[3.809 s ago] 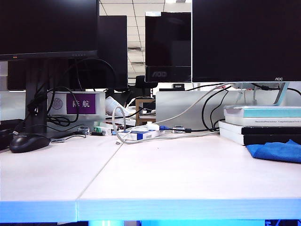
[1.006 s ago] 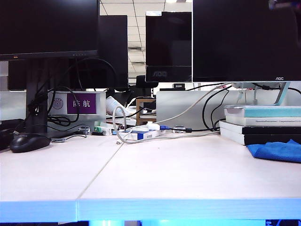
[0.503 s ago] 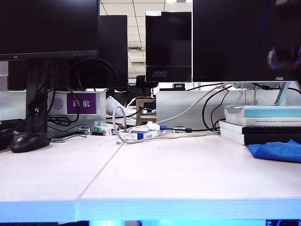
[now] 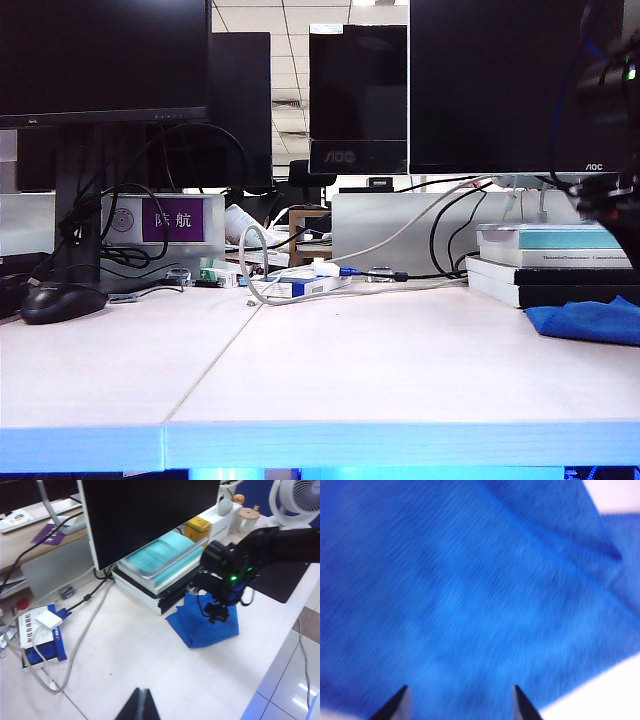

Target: Wipe the table from right to left using the rag.

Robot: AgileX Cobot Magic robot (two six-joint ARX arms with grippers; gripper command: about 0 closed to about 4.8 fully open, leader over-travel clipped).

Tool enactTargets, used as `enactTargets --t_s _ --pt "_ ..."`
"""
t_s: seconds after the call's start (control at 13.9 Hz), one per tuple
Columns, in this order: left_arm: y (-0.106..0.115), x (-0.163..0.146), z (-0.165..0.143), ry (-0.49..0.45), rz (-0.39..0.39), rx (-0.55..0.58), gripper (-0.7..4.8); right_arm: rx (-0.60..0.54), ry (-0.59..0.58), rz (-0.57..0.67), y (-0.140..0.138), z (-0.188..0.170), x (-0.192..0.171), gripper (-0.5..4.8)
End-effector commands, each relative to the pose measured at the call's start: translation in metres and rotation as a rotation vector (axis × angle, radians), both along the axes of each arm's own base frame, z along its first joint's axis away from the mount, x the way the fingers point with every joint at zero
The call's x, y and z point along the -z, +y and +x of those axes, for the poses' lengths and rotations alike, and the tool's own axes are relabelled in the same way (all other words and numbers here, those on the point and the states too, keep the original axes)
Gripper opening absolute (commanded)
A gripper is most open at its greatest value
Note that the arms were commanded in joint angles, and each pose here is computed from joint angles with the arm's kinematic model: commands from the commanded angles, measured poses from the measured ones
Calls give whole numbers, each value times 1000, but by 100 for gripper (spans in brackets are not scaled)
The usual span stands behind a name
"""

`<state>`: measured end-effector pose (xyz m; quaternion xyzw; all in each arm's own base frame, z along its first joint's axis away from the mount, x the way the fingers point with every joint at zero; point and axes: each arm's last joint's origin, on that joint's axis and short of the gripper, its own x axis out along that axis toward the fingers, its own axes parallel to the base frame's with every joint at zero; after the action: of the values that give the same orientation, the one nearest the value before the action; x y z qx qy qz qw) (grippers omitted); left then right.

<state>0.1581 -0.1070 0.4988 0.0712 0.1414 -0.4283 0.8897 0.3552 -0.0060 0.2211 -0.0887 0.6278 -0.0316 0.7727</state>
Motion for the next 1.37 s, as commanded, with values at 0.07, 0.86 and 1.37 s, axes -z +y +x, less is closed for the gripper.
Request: enactTargets --t_s 0.07,0.86,1.37 --pt "1 -3 -2 -19 -11 8 -5 -1 -33 4 -1 11 10 253" --pt "1 -1 -3 -3 -1 8 -5 102 229 16 0 5 53 -3" --pt "1 -1 -3 -2 0 8 -5 150 292 102 5 -1 53 -1"
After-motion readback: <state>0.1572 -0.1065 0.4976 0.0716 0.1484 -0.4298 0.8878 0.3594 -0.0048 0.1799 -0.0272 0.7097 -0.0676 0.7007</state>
